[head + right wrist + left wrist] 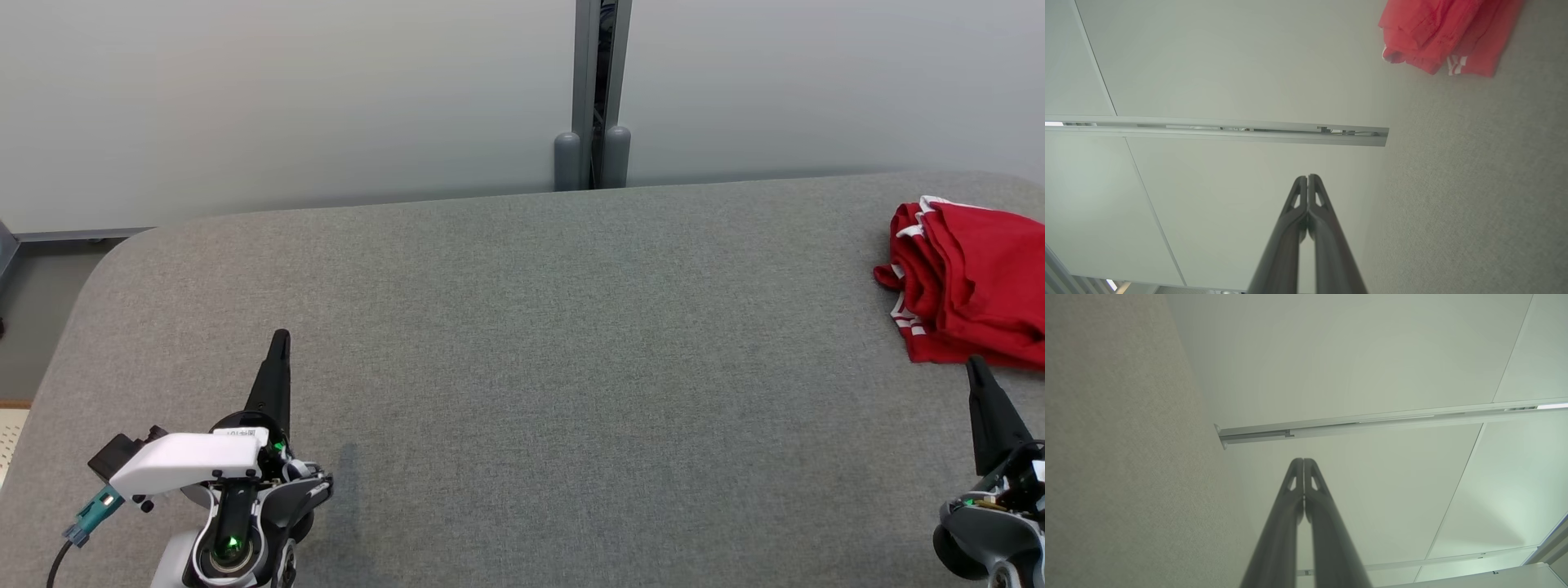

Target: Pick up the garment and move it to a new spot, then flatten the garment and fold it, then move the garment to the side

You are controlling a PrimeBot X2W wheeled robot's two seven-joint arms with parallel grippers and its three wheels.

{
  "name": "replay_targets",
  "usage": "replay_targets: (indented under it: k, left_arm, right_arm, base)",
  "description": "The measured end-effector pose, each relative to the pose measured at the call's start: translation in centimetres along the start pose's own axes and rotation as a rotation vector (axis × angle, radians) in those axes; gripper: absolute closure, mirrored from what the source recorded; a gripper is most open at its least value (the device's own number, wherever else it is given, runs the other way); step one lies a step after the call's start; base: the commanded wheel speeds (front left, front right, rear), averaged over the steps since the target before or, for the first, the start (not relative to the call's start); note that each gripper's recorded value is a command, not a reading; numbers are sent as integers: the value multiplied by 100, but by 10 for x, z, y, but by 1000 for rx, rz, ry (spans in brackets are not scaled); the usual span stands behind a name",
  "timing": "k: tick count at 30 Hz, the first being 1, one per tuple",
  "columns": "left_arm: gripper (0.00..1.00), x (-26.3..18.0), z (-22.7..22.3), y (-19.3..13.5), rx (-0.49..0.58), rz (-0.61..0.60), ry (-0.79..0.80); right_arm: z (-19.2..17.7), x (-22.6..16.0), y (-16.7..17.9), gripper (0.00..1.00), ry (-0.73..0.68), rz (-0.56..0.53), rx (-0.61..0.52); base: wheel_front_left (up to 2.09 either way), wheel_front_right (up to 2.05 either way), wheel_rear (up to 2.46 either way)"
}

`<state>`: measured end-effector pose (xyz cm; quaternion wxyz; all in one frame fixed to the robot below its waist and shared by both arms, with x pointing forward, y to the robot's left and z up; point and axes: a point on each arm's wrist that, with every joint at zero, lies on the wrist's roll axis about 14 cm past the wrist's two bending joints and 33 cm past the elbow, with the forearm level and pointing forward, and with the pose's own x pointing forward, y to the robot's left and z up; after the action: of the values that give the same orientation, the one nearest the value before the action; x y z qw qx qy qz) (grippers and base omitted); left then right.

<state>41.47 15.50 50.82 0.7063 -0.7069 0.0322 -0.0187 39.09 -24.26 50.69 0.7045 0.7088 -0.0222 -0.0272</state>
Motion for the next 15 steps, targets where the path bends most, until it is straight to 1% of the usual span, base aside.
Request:
replay_targets:
  k: [15]
  left_arm:
    - [100,0,0,0,0,0,0]
  right_arm:
    - [0,0,0,100,-1,0,1]
  base:
    - [0,0,0]
